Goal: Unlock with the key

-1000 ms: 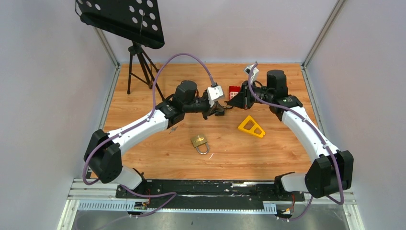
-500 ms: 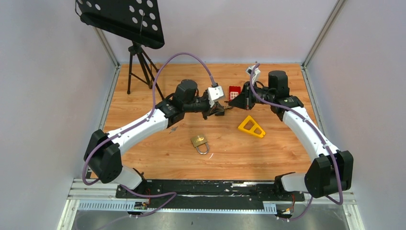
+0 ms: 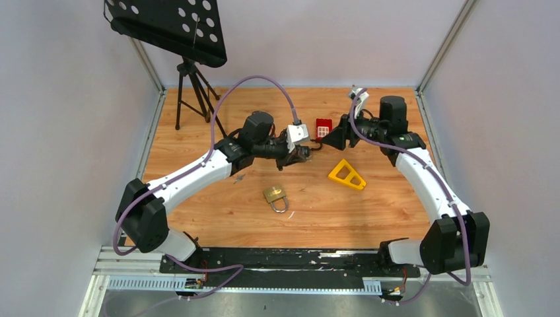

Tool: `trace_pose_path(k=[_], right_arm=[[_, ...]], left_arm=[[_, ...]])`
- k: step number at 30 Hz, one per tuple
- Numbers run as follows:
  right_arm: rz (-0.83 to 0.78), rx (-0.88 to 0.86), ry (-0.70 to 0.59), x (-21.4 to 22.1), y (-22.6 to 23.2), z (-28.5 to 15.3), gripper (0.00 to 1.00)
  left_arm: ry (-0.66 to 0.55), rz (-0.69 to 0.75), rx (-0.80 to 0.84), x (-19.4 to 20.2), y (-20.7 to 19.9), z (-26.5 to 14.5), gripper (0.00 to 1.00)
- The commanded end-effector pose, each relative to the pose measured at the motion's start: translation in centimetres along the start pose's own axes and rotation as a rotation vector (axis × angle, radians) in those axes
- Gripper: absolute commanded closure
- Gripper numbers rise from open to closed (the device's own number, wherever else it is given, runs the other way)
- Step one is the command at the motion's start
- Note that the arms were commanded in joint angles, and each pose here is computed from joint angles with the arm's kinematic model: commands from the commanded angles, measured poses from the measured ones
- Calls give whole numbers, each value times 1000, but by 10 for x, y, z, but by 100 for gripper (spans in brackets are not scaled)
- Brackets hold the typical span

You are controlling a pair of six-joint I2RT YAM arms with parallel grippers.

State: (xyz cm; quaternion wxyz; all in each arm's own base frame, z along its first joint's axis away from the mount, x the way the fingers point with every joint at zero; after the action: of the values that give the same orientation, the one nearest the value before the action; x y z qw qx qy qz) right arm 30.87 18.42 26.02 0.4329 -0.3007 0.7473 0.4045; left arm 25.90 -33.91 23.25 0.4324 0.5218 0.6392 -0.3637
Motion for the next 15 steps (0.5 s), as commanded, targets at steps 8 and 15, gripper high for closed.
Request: trace_pose_path(k=[8,15], right_arm=[[-380,-162,-97,-17,35,-20,39],[-485,-311,-10,17,65,-5,48]], left_arm=[[63,-78,145,5,-27,-10,100],[54,-107,189,-2,-34,-11,100]])
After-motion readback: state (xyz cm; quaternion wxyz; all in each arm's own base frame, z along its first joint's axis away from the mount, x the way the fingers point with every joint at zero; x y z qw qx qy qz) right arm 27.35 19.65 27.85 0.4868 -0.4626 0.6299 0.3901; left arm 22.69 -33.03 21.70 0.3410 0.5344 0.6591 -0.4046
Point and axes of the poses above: each gripper's point midway between its finger pads, its own z axis out along the fingers, its own y axis along the line the jaws close on, x = y × z, the point moved 2 cm from there along -z, back along the fingers, and after that the axes turned 4 degrees about -z, right-handed, at the moved point
